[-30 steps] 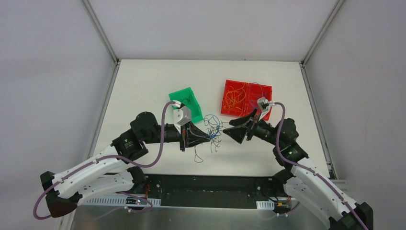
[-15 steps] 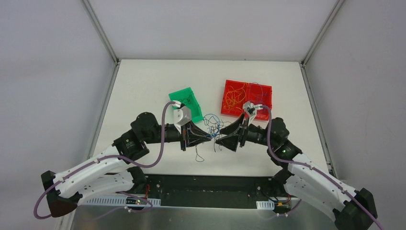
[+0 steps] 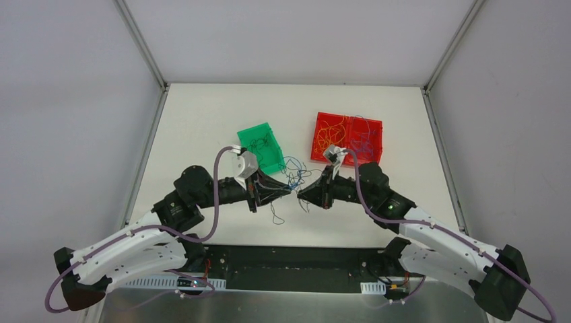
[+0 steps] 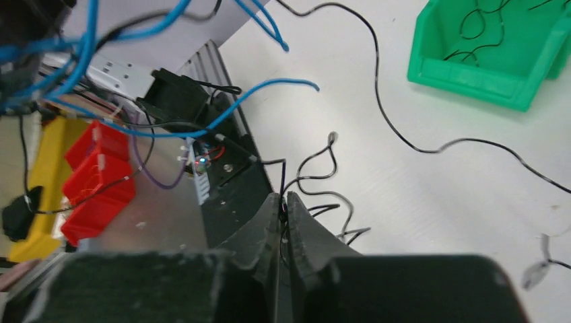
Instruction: Untangle the cables
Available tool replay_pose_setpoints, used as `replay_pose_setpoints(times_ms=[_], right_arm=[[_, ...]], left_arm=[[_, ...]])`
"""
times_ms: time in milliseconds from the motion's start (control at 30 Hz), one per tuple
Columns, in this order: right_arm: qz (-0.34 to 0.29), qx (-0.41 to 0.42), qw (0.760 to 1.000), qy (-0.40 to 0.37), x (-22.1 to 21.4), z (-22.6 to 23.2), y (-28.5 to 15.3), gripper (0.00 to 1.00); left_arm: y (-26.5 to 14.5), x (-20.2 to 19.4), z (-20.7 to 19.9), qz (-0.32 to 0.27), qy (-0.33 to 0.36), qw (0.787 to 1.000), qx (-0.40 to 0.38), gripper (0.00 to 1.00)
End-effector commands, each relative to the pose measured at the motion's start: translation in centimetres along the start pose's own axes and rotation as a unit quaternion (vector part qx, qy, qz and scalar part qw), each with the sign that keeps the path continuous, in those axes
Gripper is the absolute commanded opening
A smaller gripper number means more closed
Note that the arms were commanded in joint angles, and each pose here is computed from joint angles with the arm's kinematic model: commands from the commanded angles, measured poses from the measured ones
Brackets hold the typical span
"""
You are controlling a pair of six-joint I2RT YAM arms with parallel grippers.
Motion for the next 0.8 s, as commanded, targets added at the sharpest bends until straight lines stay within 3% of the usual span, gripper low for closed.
replay_pose_setpoints(times_ms=[0,100,200,267,300,367,433,600,667,767], right_arm=[[-0.034,-0.037,0.998,-0.024,2.2,0.1,-0.2,0.02],[-0.091,-0.132,0.987,-0.012,3.0,-1.5,-1.1,0.0],[-0.157,-0.236,0.959,0.004,3.8,-3.4,-2.9,0.0],[-0.2,-0.291,0.935,0.014,4.2,-4.2,-4.4,0.0],[-0.218,-0.316,0.923,0.019,4.4,-4.5,-5.1,0.0],[-0.258,-0.357,0.897,0.029,4.7,-5.0,-6.8,0.0],[-0.292,-0.376,0.879,0.035,4.8,-5.0,-8.2,0.0],[-0.337,-0.358,0.87,0.029,5.0,-4.0,-10.2,0.0],[-0.334,-0.341,0.879,0.021,5.2,-3.5,-10.3,0.0],[-0.312,-0.309,0.898,0.007,5.5,-2.5,-9.9,0.0]], left_arm=[[-0.7,1.8,1.5,-0.063,0.021,0.994,0.091,0.0],[-2.2,1.6,4.5,-0.076,0.001,0.966,0.249,0.02],[-4.7,1.2,7.4,-0.086,-0.021,0.906,0.415,0.06],[-5.8,1.1,8.1,-0.093,-0.025,0.879,0.467,0.13],[-6.0,1.1,8.2,-0.094,-0.025,0.875,0.474,0.19],[-6.0,1.1,8.1,-0.097,-0.028,0.876,0.472,0.44],[-6.1,1.1,8.0,-0.099,-0.031,0.877,0.469,0.53],[-6.5,0.9,8.0,-0.106,-0.032,0.876,0.47,0.49],[-5.9,0.8,7.8,-0.102,-0.026,0.888,0.449,0.52],[-3.6,0.1,7.2,-0.059,-0.01,0.923,0.381,0.62]])
Point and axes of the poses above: each gripper's point midway between its finger pads, its own y axis out along the fingers, its own z axis along the line the jaws close on, x = y × z, the point moved 7 cm from there along -y, back along the fingers, and after that the axes turned 2 degrees about -y, right-handed, at the moved point
